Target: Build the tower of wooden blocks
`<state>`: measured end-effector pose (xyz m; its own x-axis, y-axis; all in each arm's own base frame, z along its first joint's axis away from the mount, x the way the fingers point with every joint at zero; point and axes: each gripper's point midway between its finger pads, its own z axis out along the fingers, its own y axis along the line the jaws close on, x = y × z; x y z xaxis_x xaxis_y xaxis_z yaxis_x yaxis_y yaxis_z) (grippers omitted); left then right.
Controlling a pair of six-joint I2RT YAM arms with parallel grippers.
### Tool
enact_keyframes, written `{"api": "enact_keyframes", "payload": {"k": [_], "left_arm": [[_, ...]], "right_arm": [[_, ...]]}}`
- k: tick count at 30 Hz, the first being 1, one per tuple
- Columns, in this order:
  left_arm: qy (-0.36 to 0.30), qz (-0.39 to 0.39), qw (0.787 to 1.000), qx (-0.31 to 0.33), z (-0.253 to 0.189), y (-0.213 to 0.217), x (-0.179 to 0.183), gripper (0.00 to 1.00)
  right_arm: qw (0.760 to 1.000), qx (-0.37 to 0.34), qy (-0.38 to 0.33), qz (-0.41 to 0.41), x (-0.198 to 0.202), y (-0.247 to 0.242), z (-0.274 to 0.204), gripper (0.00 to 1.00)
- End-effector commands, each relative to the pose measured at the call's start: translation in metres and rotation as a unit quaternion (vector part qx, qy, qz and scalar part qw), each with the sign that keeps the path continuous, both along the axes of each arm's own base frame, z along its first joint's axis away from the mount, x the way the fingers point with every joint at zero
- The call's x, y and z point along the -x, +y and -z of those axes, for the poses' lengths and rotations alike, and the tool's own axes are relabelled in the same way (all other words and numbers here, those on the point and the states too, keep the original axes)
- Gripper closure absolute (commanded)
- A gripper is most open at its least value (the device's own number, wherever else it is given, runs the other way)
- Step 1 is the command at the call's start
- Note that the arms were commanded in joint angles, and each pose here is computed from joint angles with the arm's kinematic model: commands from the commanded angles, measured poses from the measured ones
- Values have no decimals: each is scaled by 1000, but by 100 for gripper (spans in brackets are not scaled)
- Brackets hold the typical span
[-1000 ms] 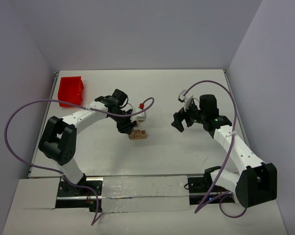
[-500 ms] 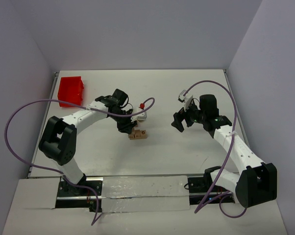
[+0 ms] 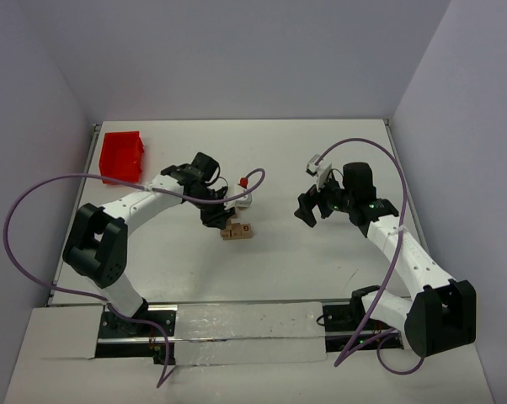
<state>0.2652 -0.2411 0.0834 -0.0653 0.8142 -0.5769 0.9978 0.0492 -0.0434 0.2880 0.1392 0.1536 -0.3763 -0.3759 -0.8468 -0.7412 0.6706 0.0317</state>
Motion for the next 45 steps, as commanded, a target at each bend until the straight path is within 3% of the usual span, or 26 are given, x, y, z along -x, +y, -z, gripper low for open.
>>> {"api": "enact_keyframes", "payload": {"k": [1, 29, 38, 45], "left_arm": [[-19, 19, 999, 23, -13, -7, 3, 61], [-20, 15, 1000, 6, 0, -5, -1, 52], [-34, 24, 998, 38, -30, -10, 5, 1], [-85, -14, 993, 76, -86, -5, 5, 1]], "right_arm": [[1000, -3, -17, 0, -7, 0, -5, 0], [1000, -3, -15, 0, -6, 0, -3, 0], [1000, -4, -15, 0, -7, 0, -4, 0], [1000, -6, -16, 0, -7, 1, -6, 0]]}}
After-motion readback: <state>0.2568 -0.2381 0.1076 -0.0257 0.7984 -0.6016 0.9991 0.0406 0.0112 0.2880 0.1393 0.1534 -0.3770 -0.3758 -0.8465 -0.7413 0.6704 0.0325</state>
